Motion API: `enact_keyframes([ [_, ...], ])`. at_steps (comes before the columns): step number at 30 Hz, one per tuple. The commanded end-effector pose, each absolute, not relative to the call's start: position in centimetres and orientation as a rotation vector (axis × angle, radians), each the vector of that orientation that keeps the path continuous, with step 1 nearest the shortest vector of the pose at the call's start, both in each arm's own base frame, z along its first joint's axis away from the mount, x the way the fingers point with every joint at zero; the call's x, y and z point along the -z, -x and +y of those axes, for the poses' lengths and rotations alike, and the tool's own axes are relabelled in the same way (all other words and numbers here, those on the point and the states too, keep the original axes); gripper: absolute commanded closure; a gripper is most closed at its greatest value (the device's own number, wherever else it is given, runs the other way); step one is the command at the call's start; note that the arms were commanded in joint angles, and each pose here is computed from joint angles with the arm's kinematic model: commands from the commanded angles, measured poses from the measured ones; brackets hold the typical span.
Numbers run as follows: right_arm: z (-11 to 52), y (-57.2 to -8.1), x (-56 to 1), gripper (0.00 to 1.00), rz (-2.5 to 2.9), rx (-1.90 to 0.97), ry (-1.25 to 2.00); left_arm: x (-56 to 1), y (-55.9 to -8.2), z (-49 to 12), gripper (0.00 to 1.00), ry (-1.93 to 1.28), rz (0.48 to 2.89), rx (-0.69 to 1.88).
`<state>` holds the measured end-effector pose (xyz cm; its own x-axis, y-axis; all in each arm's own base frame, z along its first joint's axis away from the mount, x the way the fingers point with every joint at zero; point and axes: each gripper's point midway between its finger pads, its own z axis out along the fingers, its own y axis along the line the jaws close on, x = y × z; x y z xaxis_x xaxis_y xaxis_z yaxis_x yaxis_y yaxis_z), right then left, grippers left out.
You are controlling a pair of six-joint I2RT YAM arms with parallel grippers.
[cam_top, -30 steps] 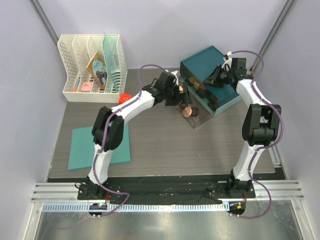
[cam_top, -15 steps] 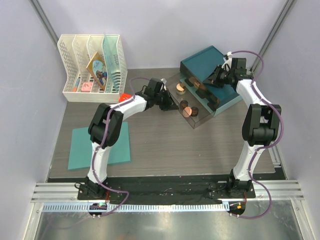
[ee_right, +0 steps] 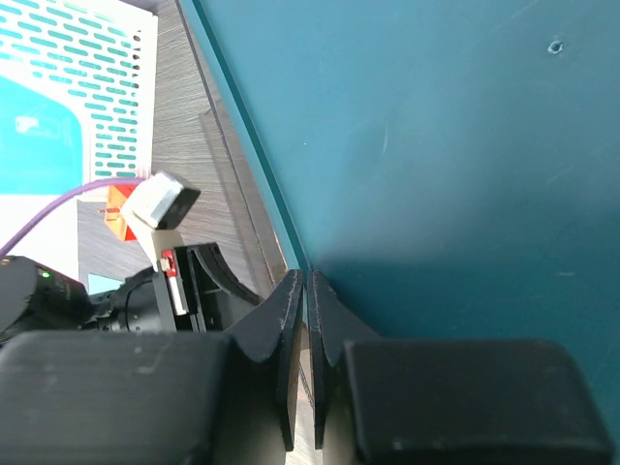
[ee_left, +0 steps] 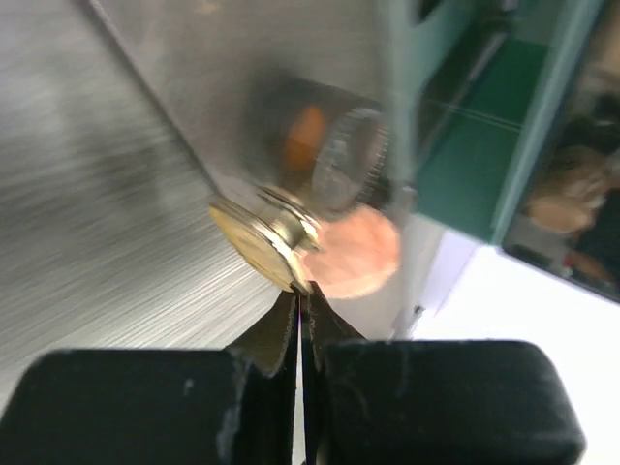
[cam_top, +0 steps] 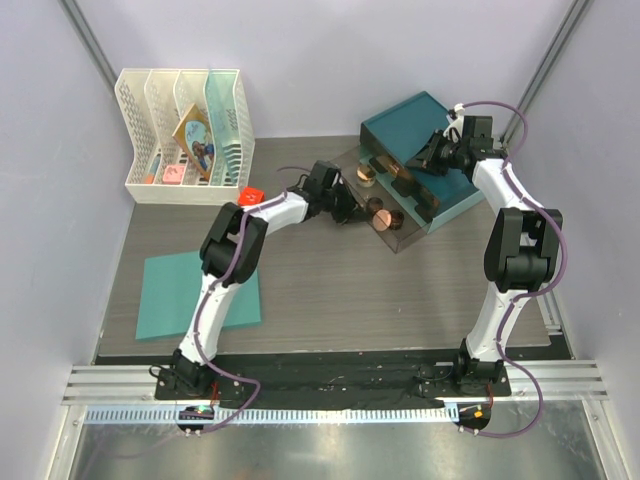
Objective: Organize the makeup
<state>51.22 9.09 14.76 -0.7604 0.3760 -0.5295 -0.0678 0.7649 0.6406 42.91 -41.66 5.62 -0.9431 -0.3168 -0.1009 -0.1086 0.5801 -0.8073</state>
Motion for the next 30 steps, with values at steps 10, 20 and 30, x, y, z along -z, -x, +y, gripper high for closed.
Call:
enact_keyframes([
  [10,7.1,-37.6,1.4,0.86,3.003,-0.629,-0.539,-12.2,-47.6,-52.1,0.88,0.38,2.229,1.683],
  [20,7.1,-37.8,0.6,0.86,2.987,-0.632,-0.535,-15.3,-47.8,-52.7,0.71,0.282,2.131,1.76],
  [30,8.4,-40.2,-7.1,0.82,2.779,-0.709,-0.435,-30.3,-40.5,-43.0,0.16,-0.149,1.902,1.586],
])
